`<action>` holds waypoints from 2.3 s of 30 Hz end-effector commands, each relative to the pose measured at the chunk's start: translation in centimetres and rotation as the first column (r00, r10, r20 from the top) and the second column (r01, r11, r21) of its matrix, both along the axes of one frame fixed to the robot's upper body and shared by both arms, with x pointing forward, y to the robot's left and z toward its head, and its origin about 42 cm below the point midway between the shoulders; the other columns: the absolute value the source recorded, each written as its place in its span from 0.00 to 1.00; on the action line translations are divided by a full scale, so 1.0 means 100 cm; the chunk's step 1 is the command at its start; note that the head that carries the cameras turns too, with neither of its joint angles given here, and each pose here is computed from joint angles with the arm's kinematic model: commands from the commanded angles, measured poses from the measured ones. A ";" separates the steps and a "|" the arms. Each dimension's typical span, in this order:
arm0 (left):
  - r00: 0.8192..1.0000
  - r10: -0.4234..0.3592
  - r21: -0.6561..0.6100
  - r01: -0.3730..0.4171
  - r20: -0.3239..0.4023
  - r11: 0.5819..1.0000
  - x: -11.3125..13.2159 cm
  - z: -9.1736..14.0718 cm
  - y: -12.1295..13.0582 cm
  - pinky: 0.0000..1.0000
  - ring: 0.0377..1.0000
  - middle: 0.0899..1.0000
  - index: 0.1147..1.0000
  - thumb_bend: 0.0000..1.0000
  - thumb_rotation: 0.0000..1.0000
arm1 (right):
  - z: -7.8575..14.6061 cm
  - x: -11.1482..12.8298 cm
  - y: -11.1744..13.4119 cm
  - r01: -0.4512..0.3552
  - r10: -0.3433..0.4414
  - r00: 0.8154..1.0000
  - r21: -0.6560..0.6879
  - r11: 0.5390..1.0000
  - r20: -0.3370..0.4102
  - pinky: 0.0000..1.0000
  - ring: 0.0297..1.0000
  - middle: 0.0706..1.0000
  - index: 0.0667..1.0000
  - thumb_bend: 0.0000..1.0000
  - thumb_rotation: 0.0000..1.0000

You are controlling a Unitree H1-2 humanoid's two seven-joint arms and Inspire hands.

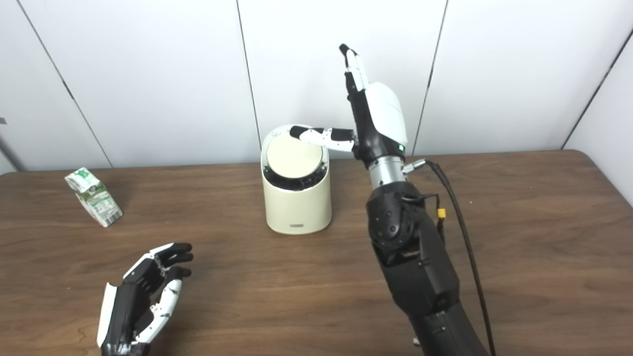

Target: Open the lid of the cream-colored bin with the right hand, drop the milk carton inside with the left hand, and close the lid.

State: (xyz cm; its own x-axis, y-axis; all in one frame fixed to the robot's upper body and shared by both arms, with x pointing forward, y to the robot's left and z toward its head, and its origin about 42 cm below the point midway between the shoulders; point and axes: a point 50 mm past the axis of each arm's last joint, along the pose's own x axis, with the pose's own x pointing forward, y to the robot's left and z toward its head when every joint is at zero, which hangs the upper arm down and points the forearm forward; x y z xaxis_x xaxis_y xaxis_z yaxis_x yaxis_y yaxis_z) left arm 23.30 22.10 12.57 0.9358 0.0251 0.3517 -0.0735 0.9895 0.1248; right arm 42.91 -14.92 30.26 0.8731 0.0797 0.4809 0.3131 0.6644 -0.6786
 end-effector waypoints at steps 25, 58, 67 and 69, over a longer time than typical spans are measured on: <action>1.000 0.000 -0.009 0.000 0.016 1.000 0.002 -0.003 -0.002 0.60 0.69 0.71 0.69 0.23 0.38 | -0.010 0.003 0.015 0.031 -0.032 0.999 -0.191 0.981 -0.002 1.00 1.00 1.00 1.00 0.96 0.33; 1.000 -0.003 -0.015 0.003 0.020 1.000 0.002 -0.001 -0.002 0.59 0.68 0.71 0.69 0.23 0.35 | -0.027 -0.003 0.012 0.052 -0.107 0.987 -0.394 0.918 -0.120 1.00 1.00 1.00 1.00 0.87 0.35; 1.000 -0.001 -0.010 0.002 0.021 1.000 0.003 -0.001 -0.002 0.59 0.68 0.71 0.68 0.23 0.35 | -0.024 -0.004 0.007 0.024 -0.078 0.986 -0.338 0.941 -0.145 1.00 1.00 1.00 1.00 0.83 0.81; 1.000 -0.003 -0.012 0.003 0.021 1.000 0.003 -0.001 -0.002 0.59 0.68 0.71 0.68 0.23 0.35 | -0.023 -0.004 0.006 0.023 -0.072 0.988 -0.329 0.944 -0.139 1.00 1.00 1.00 1.00 0.81 0.85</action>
